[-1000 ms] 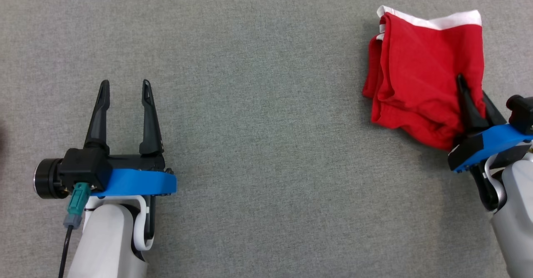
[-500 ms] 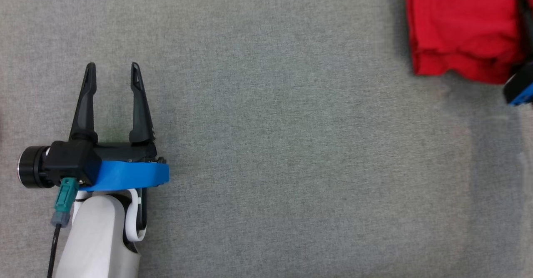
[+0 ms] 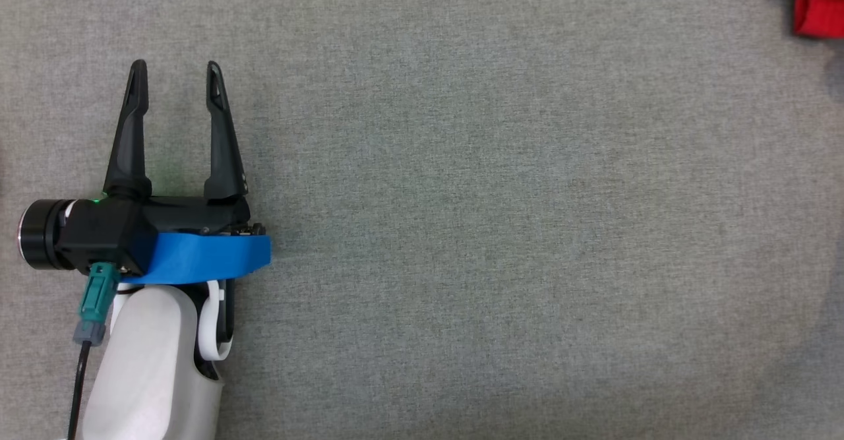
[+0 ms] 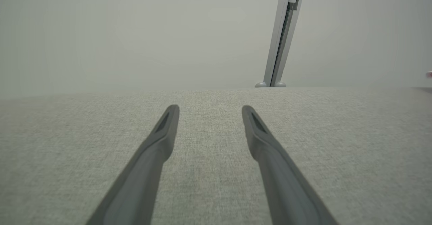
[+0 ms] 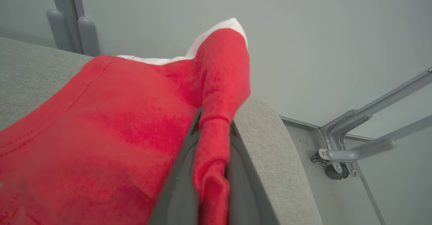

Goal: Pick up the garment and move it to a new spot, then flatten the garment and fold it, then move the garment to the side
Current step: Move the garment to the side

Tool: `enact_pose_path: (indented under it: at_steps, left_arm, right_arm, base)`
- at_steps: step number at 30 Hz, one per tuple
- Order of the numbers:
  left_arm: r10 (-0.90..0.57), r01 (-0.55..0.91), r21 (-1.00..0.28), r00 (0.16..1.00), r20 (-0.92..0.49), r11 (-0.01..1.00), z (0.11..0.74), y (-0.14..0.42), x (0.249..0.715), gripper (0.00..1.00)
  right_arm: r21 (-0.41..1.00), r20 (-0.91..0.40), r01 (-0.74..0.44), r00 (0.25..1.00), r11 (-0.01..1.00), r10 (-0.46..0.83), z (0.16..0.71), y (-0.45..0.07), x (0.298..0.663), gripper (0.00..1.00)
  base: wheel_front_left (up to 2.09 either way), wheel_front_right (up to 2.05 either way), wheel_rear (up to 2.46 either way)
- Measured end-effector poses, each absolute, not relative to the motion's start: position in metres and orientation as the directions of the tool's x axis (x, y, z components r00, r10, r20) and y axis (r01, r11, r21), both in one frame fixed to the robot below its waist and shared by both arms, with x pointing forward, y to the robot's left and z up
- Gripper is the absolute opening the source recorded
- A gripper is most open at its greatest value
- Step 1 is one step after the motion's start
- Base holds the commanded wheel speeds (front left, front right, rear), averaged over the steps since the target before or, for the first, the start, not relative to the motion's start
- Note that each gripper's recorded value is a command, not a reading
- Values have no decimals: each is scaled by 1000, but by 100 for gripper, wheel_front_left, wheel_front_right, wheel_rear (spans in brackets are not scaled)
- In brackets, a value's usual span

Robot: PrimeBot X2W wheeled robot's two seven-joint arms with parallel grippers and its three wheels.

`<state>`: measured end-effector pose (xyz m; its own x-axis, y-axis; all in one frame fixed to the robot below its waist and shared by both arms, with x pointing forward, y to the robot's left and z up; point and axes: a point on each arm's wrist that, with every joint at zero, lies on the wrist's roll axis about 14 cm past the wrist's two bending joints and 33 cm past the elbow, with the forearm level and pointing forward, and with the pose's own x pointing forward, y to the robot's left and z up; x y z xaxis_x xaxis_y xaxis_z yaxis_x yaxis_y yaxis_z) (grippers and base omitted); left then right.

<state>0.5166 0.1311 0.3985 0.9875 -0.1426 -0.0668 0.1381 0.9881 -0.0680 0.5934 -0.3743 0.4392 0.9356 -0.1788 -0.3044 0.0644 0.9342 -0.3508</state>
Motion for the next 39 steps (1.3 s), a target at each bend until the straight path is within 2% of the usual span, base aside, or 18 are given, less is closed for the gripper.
enact_pose_path:
  at_steps: [7,9,10,16,22,31,39]
  left_arm:
    - [-135,131,-63,988,-72,989,395,134,517,100]
    - [-133,128,-61,989,-72,990,395,135,517,100]
    - [-133,129,-60,988,-72,990,395,135,518,100]
    - [-134,130,-59,989,-70,990,398,134,517,100]
    - [-112,109,-59,993,-47,992,415,140,511,100]
    - [-61,59,-62,998,-32,996,444,158,478,100]
    - [-37,36,-68,999,-8,997,468,167,444,100]
  right_arm:
    - [-389,-331,85,916,917,-225,436,-391,603,0]
    - [-395,-333,80,916,915,-224,436,-390,605,53]
    - [-399,-330,78,917,914,-223,436,-389,607,100]
    - [-404,-334,94,911,910,-242,439,-393,608,100]
    - [-395,-235,99,950,913,-204,468,-381,610,100]
    - [-312,-67,-11,998,950,-10,516,-303,596,100]
    - [-214,55,-153,984,965,168,552,-225,555,100]
  base:
    - [0,0,0]
    - [0,0,0]
    - [0,0,0]
    - [0,0,0]
    - [0,0,0]
    - [0,0,0]
    - [0,0,0]
